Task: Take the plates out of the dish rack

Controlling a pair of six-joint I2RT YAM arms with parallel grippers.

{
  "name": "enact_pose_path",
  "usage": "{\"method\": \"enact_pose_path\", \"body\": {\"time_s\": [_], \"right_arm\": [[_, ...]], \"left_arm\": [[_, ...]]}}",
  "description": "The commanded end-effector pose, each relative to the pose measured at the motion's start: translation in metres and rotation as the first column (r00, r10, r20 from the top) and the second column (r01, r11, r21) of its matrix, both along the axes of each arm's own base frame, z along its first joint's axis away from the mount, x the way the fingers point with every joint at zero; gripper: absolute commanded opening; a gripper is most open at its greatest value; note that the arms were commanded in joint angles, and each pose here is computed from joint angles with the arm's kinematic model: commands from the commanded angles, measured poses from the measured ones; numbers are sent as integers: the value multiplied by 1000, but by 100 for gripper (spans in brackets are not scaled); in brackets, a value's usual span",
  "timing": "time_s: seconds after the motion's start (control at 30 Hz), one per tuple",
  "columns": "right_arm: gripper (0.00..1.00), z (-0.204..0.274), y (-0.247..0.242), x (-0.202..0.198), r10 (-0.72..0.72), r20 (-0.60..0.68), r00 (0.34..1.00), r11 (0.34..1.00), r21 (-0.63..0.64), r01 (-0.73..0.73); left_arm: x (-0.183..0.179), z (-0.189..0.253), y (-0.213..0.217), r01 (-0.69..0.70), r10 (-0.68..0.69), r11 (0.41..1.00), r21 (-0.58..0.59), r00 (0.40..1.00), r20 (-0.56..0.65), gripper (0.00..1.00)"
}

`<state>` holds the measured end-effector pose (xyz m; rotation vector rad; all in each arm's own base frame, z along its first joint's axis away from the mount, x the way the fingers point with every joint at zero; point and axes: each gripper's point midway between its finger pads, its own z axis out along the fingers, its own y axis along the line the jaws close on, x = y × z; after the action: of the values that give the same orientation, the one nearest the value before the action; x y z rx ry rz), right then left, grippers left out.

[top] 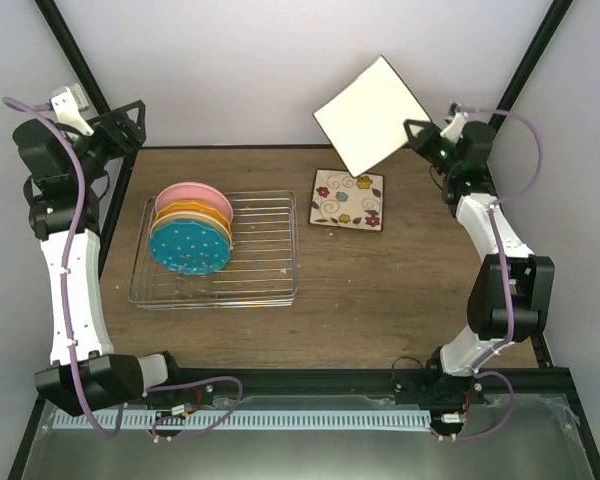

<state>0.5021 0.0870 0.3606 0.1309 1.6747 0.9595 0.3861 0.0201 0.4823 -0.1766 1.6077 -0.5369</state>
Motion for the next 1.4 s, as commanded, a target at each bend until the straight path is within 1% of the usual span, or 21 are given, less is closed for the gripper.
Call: {"method": "enact_pose_path", "body": {"time_s": [0.0, 0.07, 0.13, 0.27, 0.47, 0.73, 0.93, 1.17, 1.37], "right_arm": [[1, -20, -2, 1, 130, -113, 985, 957, 275, -94], [1, -45, 0, 9, 237, -178, 955, 935, 309, -175], [1, -63, 5, 15, 321, -221, 921, 920, 305, -247], [1, -84, 8, 28, 363, -292, 885, 919, 267, -289], [1, -116, 10, 35, 452, -377, 808, 888, 274, -369], [1, -149, 10, 38, 565, -402, 721, 825, 304, -476], [1, -173, -4, 39, 582, -414, 700, 813, 318, -488], [1, -181, -10, 42, 607, -395, 690, 795, 322, -515], [1, -195, -15, 48, 615, -419, 668, 789, 333, -517]], "left_arm": [[-6, -6, -4, 21, -21, 1000, -9, 1000, -4, 100], [-7, -12, -6, 32, -32, 999, -6, 999, -18, 100], [-8, -18, -7, 39, -39, 999, -1, 999, -33, 100], [-10, -26, -9, 45, -44, 999, 11, 998, -51, 100], [-10, -31, -10, 52, -51, 998, 19, 997, -65, 100], [-9, -37, -11, 63, -62, 998, 19, 995, -77, 100], [-11, -37, -12, 70, -68, 997, 29, 995, -78, 100], [-14, -39, -14, 80, -77, 996, 29, 993, -89, 100], [-15, -41, -16, 92, -88, 995, 34, 992, -94, 100]]}}
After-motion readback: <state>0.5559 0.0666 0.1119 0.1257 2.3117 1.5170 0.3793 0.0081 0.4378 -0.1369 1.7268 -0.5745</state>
